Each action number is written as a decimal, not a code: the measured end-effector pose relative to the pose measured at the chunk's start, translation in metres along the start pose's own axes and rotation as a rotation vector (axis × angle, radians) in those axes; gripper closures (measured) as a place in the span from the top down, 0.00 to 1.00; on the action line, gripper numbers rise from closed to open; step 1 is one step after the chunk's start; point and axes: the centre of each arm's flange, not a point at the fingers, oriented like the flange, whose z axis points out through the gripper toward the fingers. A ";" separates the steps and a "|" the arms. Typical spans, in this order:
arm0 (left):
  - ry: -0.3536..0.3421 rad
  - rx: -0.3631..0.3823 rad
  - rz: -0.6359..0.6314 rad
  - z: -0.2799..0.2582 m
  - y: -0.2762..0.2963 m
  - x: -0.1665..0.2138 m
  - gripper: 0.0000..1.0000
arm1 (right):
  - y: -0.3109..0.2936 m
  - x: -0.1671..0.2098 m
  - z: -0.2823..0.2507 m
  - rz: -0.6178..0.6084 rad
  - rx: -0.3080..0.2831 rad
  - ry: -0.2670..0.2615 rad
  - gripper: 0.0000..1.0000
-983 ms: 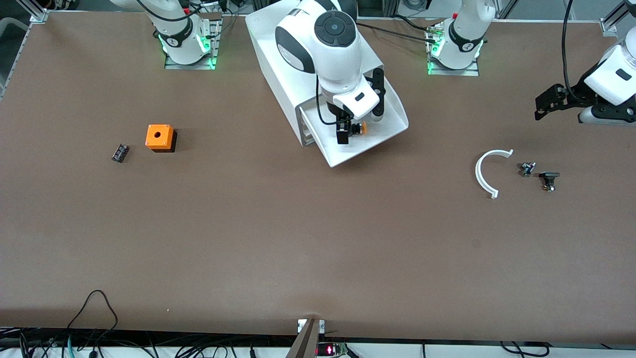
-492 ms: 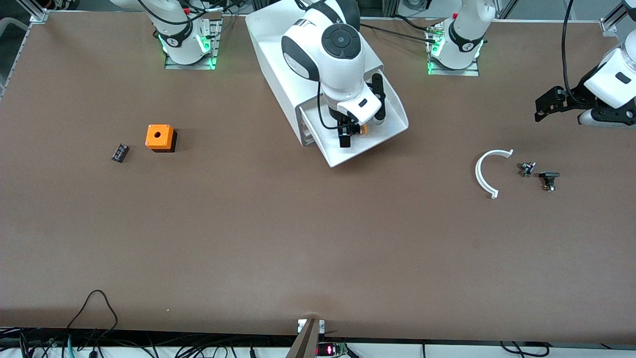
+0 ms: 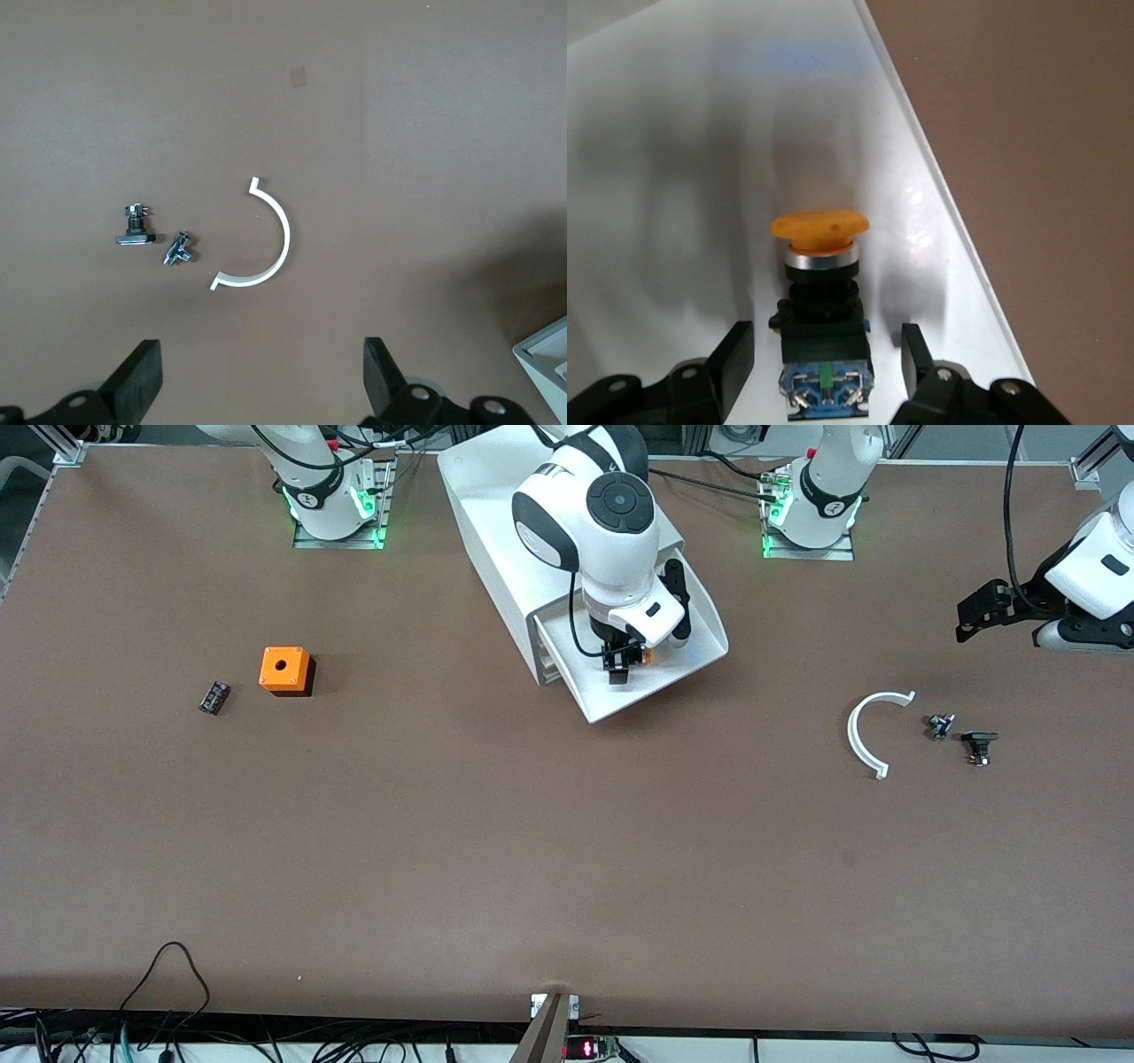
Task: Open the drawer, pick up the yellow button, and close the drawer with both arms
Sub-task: 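Lower the right gripper and grasp the yellow push button, then lift the yellow button out with the right gripper while the left gripper approaches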
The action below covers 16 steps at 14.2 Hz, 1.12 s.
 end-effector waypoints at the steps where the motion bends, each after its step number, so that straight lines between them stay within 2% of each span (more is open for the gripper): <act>1: -0.001 0.000 -0.002 0.000 -0.001 0.000 1.00 | 0.000 0.000 -0.001 0.000 -0.002 0.000 0.61; 2: -0.001 0.000 -0.003 0.001 -0.001 0.000 1.00 | 0.001 0.000 -0.001 -0.001 -0.005 -0.001 0.52; 3: -0.001 0.000 -0.003 0.001 -0.001 0.000 1.00 | 0.001 0.000 -0.001 -0.003 -0.009 -0.003 0.52; 4: 0.000 0.000 -0.002 0.000 -0.001 0.000 1.00 | 0.001 0.000 -0.002 -0.004 -0.011 -0.004 0.46; 5: 0.002 0.000 -0.001 -0.001 -0.001 0.000 1.00 | 0.001 0.000 -0.002 -0.005 -0.012 -0.004 0.46; 6: 0.005 0.001 -0.001 -0.003 0.000 0.001 1.00 | 0.000 0.001 -0.002 -0.007 -0.015 -0.006 0.41; 11: 0.007 0.001 -0.001 -0.004 0.000 0.001 1.00 | -0.001 0.004 -0.010 0.012 -0.064 -0.026 0.41; 14: 0.008 0.001 0.000 -0.004 0.000 0.001 1.00 | -0.005 0.010 -0.037 0.114 -0.106 0.007 0.41; 16: 0.009 0.001 0.000 -0.005 0.000 0.001 1.00 | 0.004 0.000 -0.065 0.204 -0.144 0.035 0.41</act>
